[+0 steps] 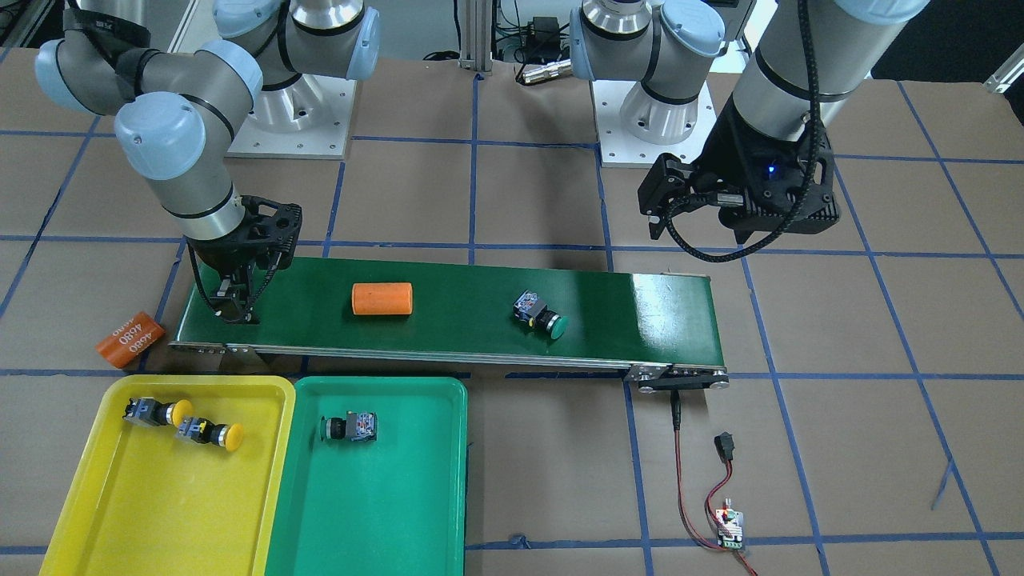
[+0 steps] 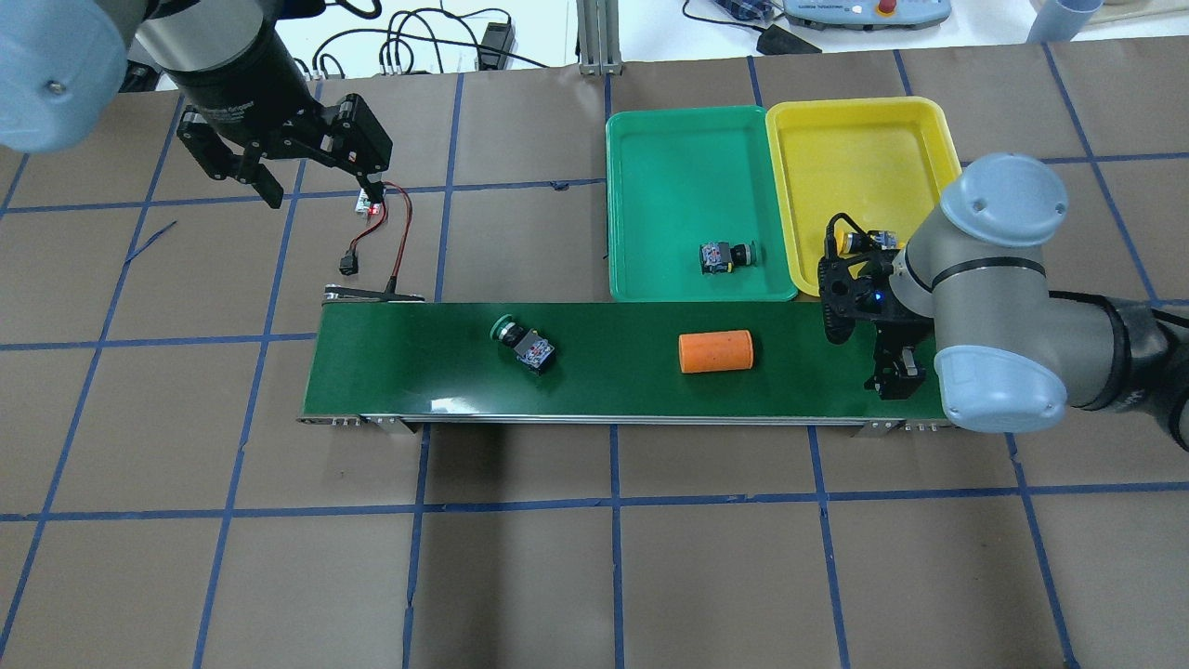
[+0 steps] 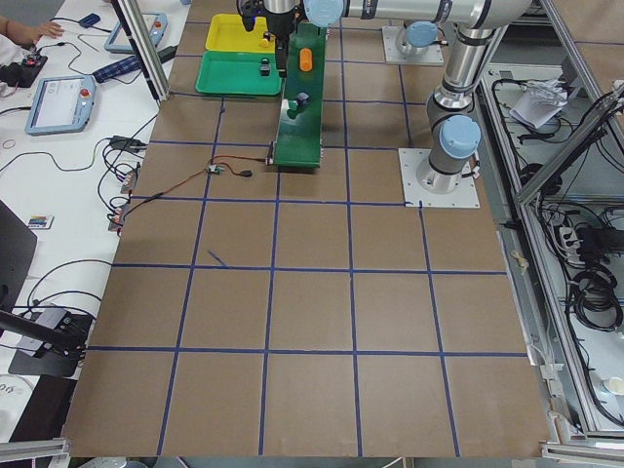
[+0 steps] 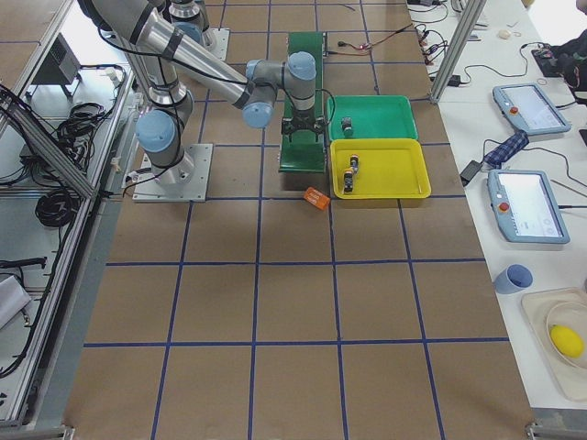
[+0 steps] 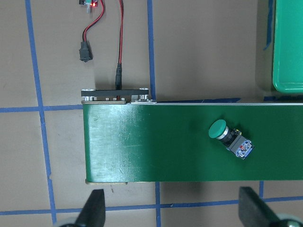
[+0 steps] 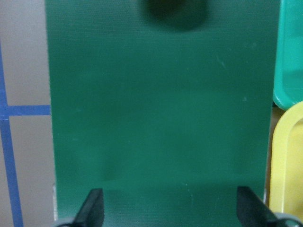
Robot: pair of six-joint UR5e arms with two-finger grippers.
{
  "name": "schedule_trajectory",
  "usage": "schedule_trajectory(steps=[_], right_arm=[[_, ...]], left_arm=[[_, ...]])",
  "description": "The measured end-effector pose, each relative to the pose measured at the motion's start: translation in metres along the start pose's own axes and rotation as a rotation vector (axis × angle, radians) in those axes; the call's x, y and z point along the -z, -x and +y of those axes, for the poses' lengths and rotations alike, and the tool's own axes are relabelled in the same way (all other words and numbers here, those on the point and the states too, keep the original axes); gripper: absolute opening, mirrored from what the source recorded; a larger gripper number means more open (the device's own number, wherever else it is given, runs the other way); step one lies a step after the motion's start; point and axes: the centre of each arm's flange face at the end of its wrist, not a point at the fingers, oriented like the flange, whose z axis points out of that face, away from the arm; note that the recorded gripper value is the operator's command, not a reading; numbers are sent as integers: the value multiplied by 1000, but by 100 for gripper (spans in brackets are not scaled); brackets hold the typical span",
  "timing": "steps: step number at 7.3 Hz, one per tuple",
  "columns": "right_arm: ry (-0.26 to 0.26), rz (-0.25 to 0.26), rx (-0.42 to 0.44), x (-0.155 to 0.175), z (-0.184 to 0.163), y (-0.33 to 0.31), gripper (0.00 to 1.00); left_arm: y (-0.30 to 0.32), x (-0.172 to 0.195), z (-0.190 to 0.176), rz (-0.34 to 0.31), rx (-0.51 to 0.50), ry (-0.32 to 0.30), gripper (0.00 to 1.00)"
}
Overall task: Sort buttons by color to trays
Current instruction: 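Return the right gripper above the belt end while the left withdraws, then lower the right gripper around the orange cylinder arriving at the belt end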
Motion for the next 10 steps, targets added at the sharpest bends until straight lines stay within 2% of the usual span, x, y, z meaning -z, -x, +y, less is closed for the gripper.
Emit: schedule_trajectory(steps=[10], right_arm=[[0, -2, 2, -2, -1, 0, 100]], left_arm=[[1, 12, 7, -1, 2, -22, 100]])
